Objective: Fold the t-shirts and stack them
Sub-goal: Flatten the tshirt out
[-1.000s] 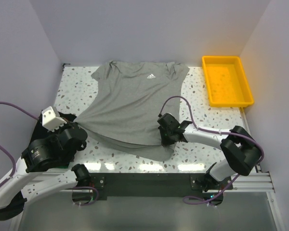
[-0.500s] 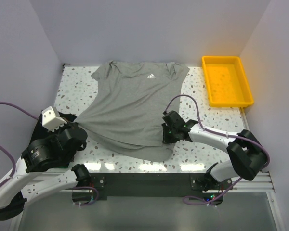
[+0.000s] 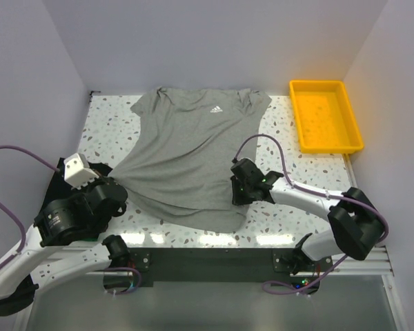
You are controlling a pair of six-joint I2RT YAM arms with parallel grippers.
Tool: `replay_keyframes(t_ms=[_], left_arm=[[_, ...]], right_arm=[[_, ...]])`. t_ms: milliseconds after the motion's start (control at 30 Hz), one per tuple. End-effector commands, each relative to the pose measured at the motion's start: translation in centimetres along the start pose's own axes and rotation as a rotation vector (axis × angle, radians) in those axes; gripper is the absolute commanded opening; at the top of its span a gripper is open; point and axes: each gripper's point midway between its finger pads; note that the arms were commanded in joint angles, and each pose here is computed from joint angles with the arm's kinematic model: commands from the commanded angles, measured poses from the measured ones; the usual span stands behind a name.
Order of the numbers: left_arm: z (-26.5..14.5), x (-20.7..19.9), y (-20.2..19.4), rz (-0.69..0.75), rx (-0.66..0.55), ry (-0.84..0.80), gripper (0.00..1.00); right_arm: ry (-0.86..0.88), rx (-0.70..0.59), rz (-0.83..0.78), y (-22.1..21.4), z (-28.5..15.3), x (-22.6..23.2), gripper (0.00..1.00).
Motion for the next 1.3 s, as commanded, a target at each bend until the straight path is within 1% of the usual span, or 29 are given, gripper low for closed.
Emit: replay_keyframes(t_ms=[0, 33, 67, 133, 367, 500, 867, 933, 967, 1000, 1167, 1267], left_arm=[[0.1, 0.2, 0.4, -0.002, -0.02, 0.016, 0.0], [0.1, 0.2, 0.4, 0.002, -0.022, 0.014, 0.0], [0.1, 0.2, 0.5, 0.0, -0.024, 0.016, 0.0], [0.0, 0.3, 0.7, 0.006, -0.027, 0.017, 0.0], [-0.4, 0.0, 2.4, 0.004, -0.053, 0.013, 0.0], [-0.5, -0.2, 2.9, 0.009, -0.061, 0.011, 0.0], [-0.8, -0.2, 3.8, -0.002, -0.071, 0.002, 0.0], [-1.0, -0.1, 4.1, -0.001, -0.074, 0.001, 0.0], [-1.0, -0.1, 4.2, -0.005, -0.075, 0.0, 0.0], [-1.0, 0.0, 4.2, -0.003, -0.075, 0.002, 0.0], [-1.3, 0.1, 4.6, -0.008, -0.079, -0.006, 0.0], [-1.3, 0.2, 4.8, -0.007, -0.08, -0.01, 0.0]], right_arm=[[-0.082, -0.06, -0.1, 1.3, -0.2, 1.1, 0.21], [-0.085, -0.072, -0.14, 1.2, -0.4, 2.2, 0.23], [-0.134, -0.069, -0.169, 1.0, 0.1, 1.6, 0.25], [-0.139, -0.078, -0.218, 0.7, 0.2, 2.4, 0.27], [-0.176, -0.124, -0.375, 0.1, 0.0, 3.5, 0.45], [-0.219, -0.139, -0.414, 0.1, 0.5, 3.1, 0.49], [-0.255, -0.124, -0.451, -0.6, 2.2, 2.5, 0.44], [-0.26, -0.127, -0.445, -0.6, 2.2, 2.4, 0.41], [-0.265, -0.131, -0.438, -0.5, 2.2, 2.4, 0.35], [-0.267, -0.138, -0.434, -0.4, 2.1, 2.4, 0.32], [-0.27, -0.146, -0.425, -0.2, 1.8, 2.3, 0.2], [-0.253, -0.152, -0.415, 0.0, 1.6, 2.6, 0.2]])
Point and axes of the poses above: each gripper's point midway between its finger pads, its own z axis out along the fingers, its own x axis along the line the jaws close on, y = z × x, and after that the axes turned 9 degrees about z, right-handed
